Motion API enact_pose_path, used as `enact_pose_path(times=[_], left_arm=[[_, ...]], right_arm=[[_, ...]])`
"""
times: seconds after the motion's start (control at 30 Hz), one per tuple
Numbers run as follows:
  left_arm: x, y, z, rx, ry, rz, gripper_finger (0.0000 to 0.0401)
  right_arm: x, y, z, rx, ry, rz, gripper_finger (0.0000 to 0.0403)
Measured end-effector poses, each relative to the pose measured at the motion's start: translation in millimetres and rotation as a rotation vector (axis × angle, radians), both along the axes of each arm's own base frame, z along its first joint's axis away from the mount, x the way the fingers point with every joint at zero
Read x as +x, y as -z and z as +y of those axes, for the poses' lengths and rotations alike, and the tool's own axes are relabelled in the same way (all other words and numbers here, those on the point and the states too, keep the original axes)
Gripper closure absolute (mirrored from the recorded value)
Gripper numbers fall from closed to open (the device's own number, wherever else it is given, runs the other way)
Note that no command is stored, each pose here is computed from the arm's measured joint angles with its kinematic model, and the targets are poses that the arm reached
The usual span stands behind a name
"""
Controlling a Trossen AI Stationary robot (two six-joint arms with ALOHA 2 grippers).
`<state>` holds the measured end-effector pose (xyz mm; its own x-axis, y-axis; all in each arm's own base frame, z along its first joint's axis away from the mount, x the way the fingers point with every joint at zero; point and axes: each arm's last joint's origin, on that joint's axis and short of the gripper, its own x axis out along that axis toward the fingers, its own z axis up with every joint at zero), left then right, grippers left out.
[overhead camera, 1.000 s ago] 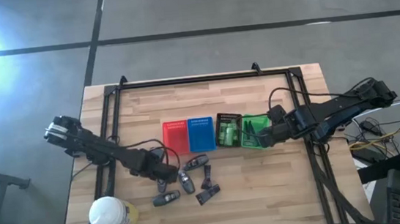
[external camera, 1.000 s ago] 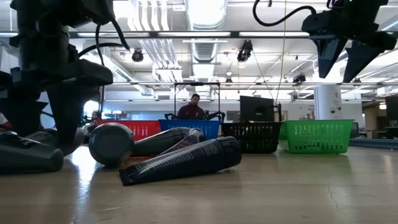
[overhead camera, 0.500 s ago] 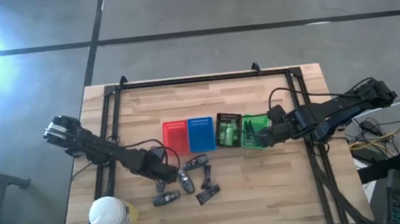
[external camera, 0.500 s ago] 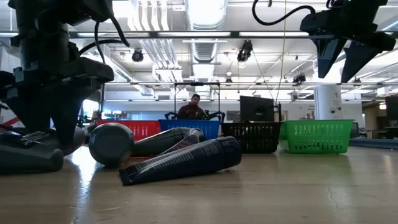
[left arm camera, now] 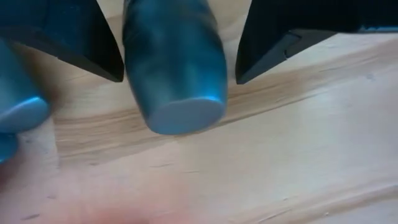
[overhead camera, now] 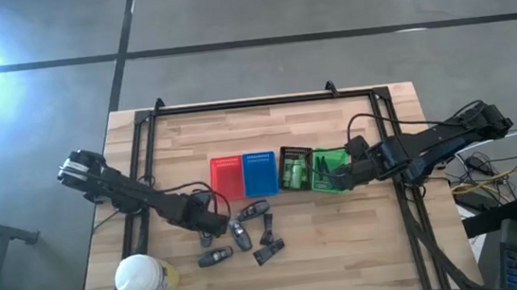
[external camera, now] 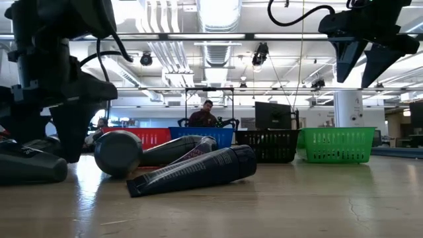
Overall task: Pick & Place Travel size toiletries
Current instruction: Put the deodorant into the red bin
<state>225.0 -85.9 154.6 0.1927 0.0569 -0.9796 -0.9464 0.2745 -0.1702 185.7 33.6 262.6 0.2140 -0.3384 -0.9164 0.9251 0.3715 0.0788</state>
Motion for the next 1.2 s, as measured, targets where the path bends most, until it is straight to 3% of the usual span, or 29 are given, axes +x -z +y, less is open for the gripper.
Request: enact_pose_path(times=[0.23,0.37,0.5,0.63,0.7,0.83,0.93,1.1,1.2], left_arm=[[-0.3,-0.3,-0.2,-0.004,0.021,0.005,0.0190],[3.7,-9.6,-3.0,-0.046,0.059,-0.012,0.0192],[9.1,-49.6,-5.2,-0.078,0.076,-0.127,0.0192],[10.1,-93.1,8.7,0.056,0.012,-0.273,0.0192],[14.0,-100.8,26.5,0.126,-0.005,-0.304,0.0192],[25.0,-86.0,78.4,0.216,-0.053,-0.220,0.0192],[33.0,-73.6,108.6,0.206,-0.075,-0.206,0.0192],[43.8,-59.0,130.1,0.177,-0.047,-0.220,0.0191],[44.8,-51.7,131.0,0.163,-0.036,-0.177,0.0147]], right_arm=[[0.0,0.0,0.0,-0.002,0.000,0.000,0.0071],[0.0,0.0,-0.1,-0.004,-0.004,0.001,0.0065],[0.0,0.0,-0.1,-0.006,-0.011,0.004,0.0062],[0.0,0.0,-0.2,-0.006,-0.011,0.004,0.0067],[0.1,0.0,-0.1,-0.006,-0.011,0.003,0.0072],[0.5,-0.1,-0.9,-0.006,-0.007,0.000,0.0082],[0.6,-0.1,-1.0,-0.006,-0.006,-0.001,0.0086],[0.9,-0.5,-0.7,0.003,0.023,-0.016,0.0092],[0.9,-0.5,-0.7,0.003,0.026,-0.017,0.0097]])
